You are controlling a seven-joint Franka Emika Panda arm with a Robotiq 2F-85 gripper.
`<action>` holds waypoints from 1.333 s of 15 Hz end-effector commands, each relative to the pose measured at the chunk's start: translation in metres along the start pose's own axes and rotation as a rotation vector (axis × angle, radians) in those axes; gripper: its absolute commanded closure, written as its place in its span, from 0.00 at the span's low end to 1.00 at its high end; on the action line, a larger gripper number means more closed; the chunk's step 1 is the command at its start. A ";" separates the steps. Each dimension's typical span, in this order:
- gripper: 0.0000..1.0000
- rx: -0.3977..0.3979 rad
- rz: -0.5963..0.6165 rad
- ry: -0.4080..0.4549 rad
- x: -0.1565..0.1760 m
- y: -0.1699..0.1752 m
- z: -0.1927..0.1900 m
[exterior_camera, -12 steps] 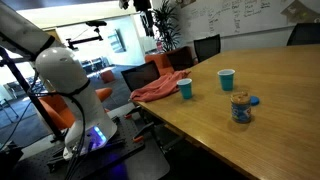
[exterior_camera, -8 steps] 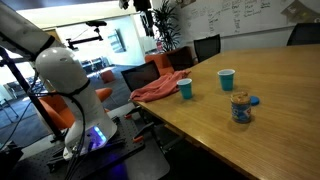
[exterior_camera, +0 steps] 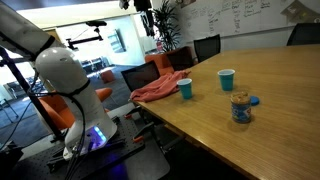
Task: Pour the sweets out of one cup into the other
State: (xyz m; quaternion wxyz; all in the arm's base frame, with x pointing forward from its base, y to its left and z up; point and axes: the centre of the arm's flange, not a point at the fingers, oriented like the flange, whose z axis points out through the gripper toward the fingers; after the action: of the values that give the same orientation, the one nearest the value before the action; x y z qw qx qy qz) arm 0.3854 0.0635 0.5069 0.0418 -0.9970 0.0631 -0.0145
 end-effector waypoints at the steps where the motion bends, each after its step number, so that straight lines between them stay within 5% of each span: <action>1: 0.00 -0.060 0.027 0.064 0.020 0.003 0.000; 11: 0.00 -0.219 0.185 0.313 0.085 0.038 -0.014; 12: 0.00 -0.183 0.134 0.256 0.081 0.042 -0.007; 17: 0.00 -0.198 0.163 0.288 0.083 0.041 -0.011; 20: 0.00 -0.215 0.195 0.309 0.112 0.060 -0.014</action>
State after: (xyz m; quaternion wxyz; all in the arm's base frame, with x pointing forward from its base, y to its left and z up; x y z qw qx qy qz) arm 0.4638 0.0080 0.5150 -0.0678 -0.9751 0.1522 -0.1463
